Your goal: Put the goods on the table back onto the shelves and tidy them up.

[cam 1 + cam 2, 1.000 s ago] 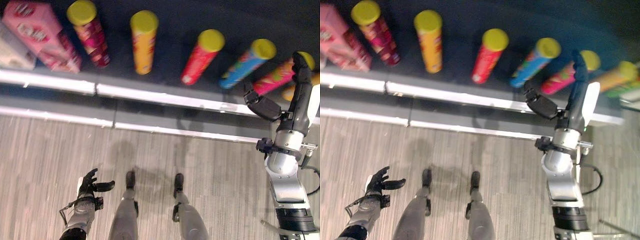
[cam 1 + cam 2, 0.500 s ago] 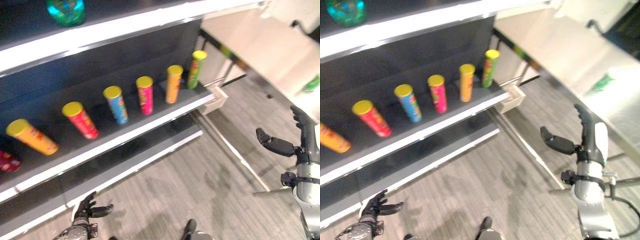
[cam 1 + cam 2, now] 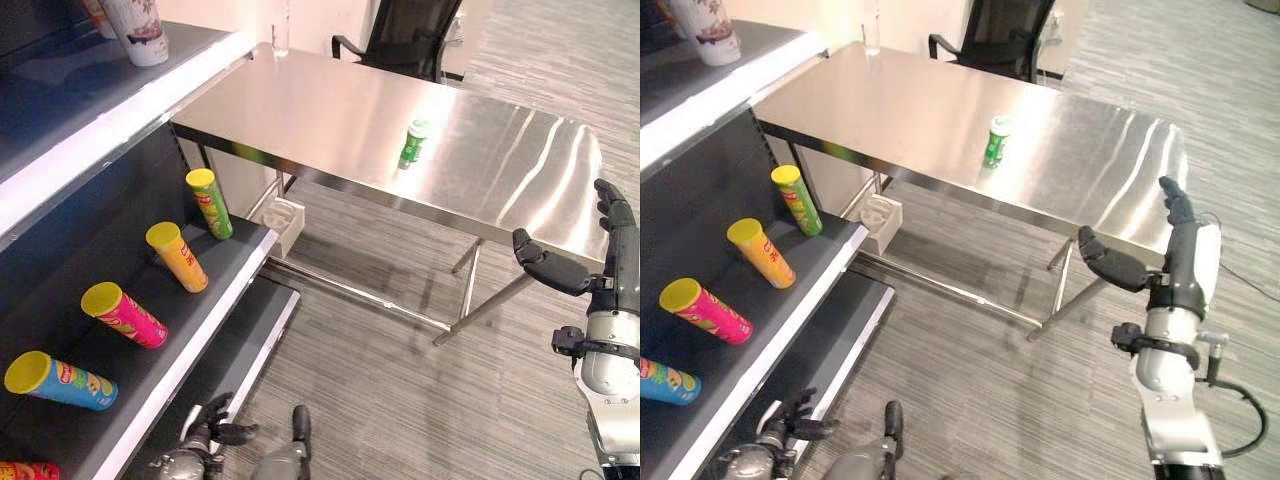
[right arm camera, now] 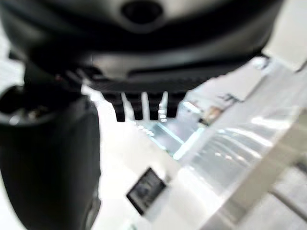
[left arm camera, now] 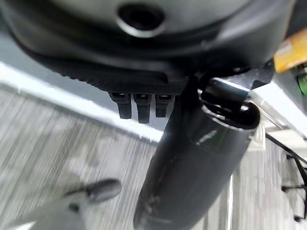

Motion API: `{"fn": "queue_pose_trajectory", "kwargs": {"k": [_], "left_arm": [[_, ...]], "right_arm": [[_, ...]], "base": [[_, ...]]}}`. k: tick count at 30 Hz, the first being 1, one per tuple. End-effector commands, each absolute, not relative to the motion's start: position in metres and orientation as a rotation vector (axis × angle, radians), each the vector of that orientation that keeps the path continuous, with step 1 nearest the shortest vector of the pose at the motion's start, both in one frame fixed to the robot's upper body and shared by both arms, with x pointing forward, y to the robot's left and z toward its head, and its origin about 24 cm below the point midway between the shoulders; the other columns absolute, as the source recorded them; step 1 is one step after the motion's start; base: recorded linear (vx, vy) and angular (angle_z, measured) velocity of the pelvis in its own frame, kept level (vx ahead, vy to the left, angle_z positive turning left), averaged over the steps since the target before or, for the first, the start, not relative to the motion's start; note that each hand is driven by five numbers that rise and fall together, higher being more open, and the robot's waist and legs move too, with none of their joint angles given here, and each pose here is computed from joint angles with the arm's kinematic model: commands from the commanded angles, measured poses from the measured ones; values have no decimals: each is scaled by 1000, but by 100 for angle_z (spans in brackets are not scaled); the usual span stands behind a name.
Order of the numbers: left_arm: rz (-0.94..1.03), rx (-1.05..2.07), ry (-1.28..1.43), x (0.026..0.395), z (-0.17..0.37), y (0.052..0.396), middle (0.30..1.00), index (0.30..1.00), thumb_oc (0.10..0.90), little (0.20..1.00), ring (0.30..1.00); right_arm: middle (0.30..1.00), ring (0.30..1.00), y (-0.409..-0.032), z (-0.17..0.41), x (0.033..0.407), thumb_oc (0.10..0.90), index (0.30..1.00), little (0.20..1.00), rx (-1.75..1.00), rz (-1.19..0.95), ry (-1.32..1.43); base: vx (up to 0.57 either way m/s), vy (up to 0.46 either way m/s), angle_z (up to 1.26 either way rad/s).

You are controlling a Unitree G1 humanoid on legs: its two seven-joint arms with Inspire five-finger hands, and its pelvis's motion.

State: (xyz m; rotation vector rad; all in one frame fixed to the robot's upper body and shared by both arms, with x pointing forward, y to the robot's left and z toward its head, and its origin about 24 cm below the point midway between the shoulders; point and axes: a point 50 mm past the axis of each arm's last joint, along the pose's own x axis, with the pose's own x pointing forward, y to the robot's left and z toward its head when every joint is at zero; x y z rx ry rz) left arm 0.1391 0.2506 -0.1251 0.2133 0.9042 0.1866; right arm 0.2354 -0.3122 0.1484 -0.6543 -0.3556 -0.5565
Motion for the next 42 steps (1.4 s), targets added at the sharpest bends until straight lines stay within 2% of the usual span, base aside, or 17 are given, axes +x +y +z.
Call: {"fn": "queue_pose_trajectory", "kwargs": {"k": [1, 9, 21, 26, 33, 42], "left_arm": [[203, 283, 782, 154, -107, 262, 900, 900, 800, 900, 900], [204, 293, 735, 170, -100, 258, 900, 900, 800, 900, 900], [245, 288, 778, 159, -108, 263, 900, 900, 800, 900, 900], [273, 212, 804, 148, -113, 260, 900, 900, 800, 900, 900], [260, 189, 814, 150, -114, 259, 900, 900, 800, 900, 900], [235, 199, 911, 127, -126, 261, 900, 900, 800, 900, 900]], "right_arm": [[900, 900, -304, 210, 245, 800, 900, 900, -677, -599, -644], [900, 900, -312, 215, 239, 800, 900, 900, -649, -692, -671], [900, 900, -340, 213, 223, 800, 900, 900, -662, -782, -610], [900, 900, -347, 217, 214, 800, 900, 900, -599, -750, -640], [900, 900, -358, 201, 210, 800, 900, 900, -416, -722, -584], [900, 900, -354, 177, 216, 800, 900, 900, -98, -506, -530]], "base": [[198, 97, -23], [166, -37, 23], [218, -237, 59], [168, -446, 51], [-26, -147, 57], [30, 27, 21]]}}
